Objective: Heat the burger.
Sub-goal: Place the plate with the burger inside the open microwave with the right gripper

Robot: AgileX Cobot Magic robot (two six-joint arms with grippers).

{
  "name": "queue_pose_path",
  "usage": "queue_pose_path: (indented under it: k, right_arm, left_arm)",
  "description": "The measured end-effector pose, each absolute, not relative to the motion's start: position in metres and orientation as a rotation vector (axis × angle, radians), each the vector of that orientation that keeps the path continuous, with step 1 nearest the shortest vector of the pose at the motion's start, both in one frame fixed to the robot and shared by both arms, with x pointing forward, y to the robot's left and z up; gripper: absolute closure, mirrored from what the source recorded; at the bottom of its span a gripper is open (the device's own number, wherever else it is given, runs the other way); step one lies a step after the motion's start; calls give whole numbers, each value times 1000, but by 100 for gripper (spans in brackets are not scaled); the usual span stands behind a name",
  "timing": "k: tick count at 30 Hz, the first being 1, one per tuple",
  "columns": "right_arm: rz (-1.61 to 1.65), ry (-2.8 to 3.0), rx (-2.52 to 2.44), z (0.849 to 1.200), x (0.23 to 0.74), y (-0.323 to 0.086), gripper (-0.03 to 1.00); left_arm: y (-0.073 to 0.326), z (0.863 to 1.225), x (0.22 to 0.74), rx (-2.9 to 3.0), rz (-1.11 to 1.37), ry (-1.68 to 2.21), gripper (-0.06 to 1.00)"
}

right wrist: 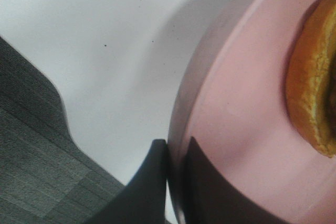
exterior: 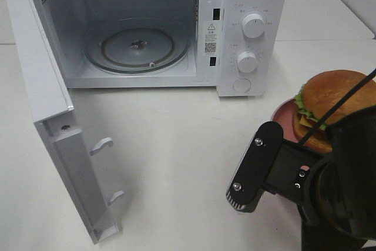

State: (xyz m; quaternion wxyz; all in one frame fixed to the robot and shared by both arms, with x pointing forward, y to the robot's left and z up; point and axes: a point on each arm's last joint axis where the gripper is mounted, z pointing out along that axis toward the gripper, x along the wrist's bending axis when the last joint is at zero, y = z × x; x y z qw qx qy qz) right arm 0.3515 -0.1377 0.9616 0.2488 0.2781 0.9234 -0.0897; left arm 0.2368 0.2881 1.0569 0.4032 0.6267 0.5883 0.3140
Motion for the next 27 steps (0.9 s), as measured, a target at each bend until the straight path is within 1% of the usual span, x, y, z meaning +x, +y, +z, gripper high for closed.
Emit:
queue_pose_path:
  k: [11,27]
  right_arm:
    - [-202,2545,573,962,346,-129,92]
    - [-119,2532,216,964,355,-119,92]
  left_arm:
    - [288,1057,237,1583,793,1486,-3]
    - [288,1057,237,1583,793,1486,-3]
